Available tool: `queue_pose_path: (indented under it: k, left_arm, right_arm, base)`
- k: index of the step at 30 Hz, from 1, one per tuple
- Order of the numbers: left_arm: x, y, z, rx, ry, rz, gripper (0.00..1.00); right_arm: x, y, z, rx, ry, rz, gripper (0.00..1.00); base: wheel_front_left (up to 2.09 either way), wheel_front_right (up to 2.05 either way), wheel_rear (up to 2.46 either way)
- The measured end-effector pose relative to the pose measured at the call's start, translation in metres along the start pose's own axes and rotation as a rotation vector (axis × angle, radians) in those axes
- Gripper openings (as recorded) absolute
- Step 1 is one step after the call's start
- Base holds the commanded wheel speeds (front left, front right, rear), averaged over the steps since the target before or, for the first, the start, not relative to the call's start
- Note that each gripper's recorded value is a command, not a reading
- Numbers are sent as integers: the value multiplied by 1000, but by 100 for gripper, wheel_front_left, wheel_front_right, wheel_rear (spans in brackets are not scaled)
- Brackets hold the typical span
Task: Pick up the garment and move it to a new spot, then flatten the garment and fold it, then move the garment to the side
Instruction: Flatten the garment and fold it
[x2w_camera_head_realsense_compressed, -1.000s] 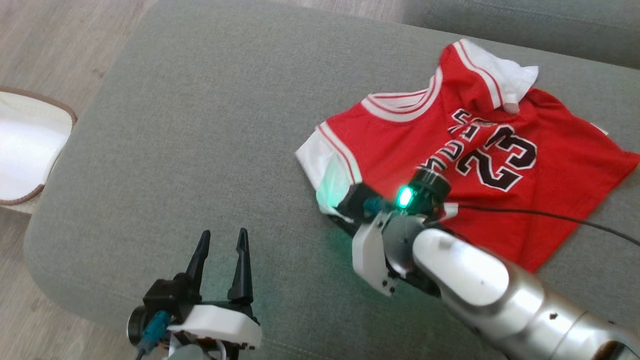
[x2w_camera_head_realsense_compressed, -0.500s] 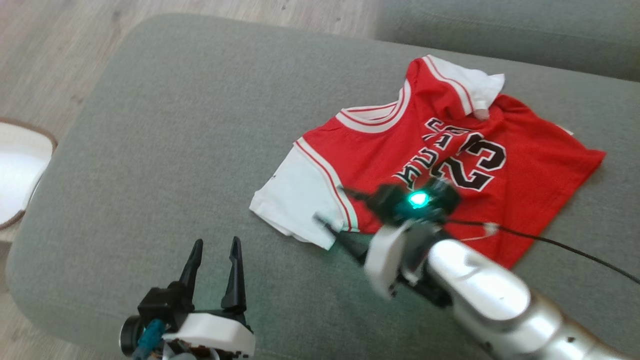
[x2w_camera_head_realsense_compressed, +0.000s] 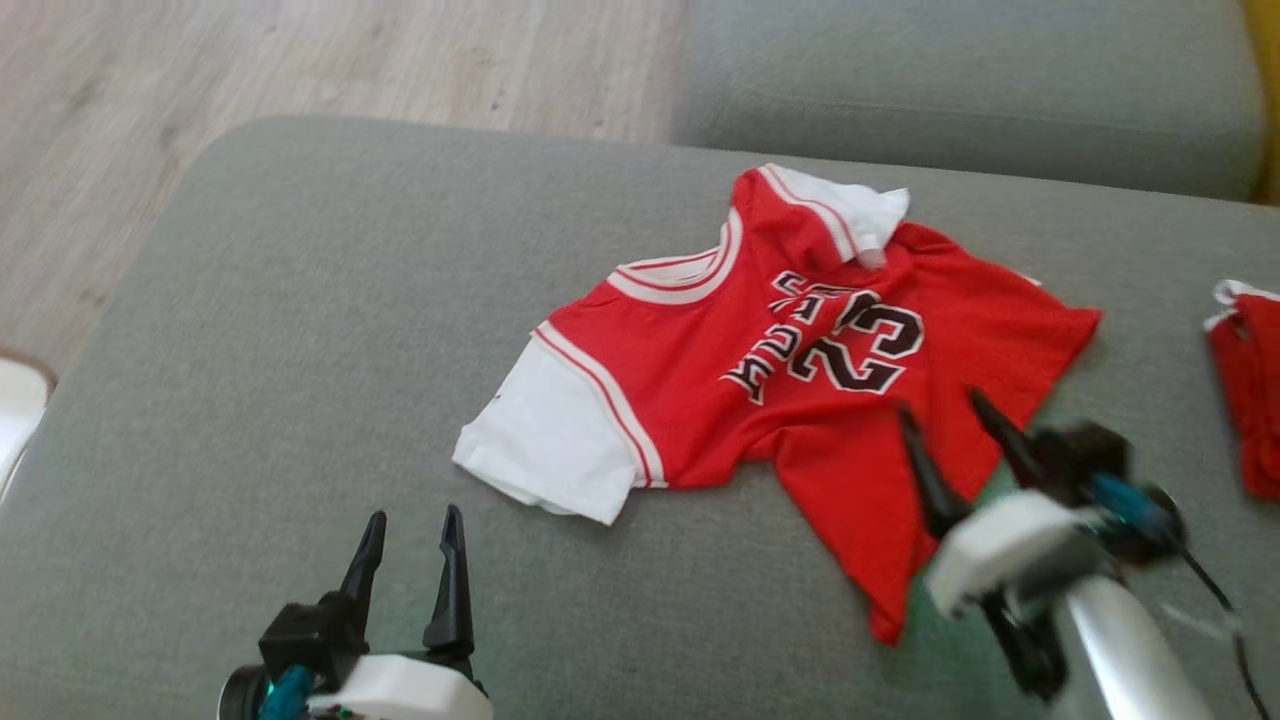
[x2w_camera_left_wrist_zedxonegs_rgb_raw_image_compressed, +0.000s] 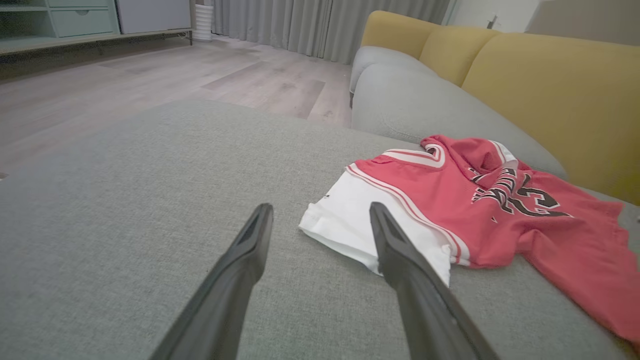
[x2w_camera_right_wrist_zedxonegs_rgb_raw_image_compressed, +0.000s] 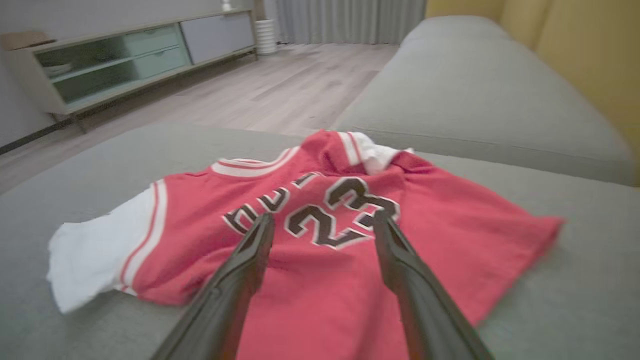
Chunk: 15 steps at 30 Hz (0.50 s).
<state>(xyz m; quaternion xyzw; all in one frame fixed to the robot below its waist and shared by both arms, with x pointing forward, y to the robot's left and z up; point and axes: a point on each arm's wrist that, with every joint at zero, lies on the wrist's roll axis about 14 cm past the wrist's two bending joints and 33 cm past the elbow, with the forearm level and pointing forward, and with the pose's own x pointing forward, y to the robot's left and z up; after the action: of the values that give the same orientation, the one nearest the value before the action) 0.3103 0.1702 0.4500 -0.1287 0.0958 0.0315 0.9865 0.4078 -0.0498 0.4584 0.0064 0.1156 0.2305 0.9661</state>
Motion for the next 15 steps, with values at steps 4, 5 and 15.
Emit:
queue_pose_path:
  k: [4, 5, 15]
  left_arm:
    - [2, -8, 3, 2, -7, -29, 100]
    - [2, -9, 3, 2, -3, -31, 100]
    - [1, 0, -7, 1, 31, -2, 100]
  right_arm:
    - [-30, -32, -27, 35, 70, -131, 100]
    - [-35, -36, -35, 42, 95, -150, 100]
    - [-20, -46, -75, 68, 300, -173, 100]
  base:
    - [0, 0, 0]
    - [0, 0, 0]
    - [0, 0, 0]
